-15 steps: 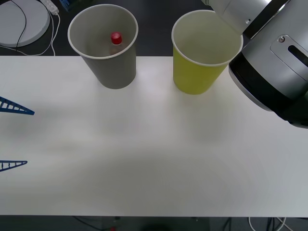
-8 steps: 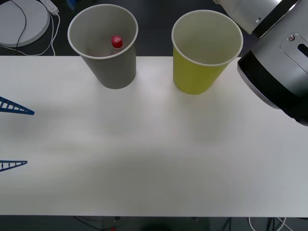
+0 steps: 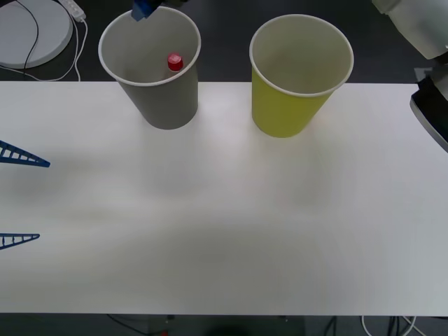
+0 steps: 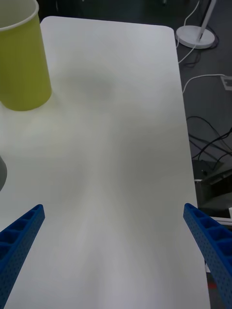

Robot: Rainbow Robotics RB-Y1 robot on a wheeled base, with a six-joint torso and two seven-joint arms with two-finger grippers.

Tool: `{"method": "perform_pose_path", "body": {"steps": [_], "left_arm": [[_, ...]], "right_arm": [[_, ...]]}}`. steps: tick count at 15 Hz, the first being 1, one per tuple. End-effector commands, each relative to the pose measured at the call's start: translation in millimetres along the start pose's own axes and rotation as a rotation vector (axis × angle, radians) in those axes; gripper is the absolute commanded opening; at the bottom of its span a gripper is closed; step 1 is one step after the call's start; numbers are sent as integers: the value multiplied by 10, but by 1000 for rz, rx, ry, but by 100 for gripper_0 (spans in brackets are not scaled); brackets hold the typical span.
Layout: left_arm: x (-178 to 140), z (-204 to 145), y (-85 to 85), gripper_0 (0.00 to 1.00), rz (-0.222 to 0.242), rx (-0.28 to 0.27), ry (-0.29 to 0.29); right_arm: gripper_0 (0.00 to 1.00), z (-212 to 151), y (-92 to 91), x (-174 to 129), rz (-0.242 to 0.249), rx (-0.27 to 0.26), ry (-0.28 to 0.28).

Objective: Put the can into the green bin and the plastic bottle into the gray bin

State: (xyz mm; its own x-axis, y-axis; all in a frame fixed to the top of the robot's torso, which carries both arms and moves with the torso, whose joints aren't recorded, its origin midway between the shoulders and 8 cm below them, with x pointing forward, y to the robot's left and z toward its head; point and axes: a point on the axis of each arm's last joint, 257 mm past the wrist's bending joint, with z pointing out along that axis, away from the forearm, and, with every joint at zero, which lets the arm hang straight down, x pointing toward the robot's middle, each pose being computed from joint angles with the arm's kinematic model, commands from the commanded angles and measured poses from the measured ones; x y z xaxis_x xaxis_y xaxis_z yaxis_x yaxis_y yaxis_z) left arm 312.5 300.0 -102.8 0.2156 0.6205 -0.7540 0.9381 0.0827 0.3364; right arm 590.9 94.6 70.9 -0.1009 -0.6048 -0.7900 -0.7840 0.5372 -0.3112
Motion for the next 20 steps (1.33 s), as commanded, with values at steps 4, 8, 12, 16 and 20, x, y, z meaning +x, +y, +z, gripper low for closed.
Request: {"method": "perform_pose_path", "body": {"steps": [4,8,12,16,20], "left_arm": [[0,0,0,100,0,0,0],[0,0,0,100,0,0,0],[0,0,0,100,0,0,0],[0,0,0,100,0,0,0],[0,0,0,100,0,0,0]], "right_arm": [[100,-295,-7,338,-48,-20,-17],[100,-546,48,609,-92,-32,-28],[100,-750,85,807,-136,-60,-46],[100,-921,108,1062,-192,-57,-74],[100,-1074,183,1310,-230,-66,-101]]}}
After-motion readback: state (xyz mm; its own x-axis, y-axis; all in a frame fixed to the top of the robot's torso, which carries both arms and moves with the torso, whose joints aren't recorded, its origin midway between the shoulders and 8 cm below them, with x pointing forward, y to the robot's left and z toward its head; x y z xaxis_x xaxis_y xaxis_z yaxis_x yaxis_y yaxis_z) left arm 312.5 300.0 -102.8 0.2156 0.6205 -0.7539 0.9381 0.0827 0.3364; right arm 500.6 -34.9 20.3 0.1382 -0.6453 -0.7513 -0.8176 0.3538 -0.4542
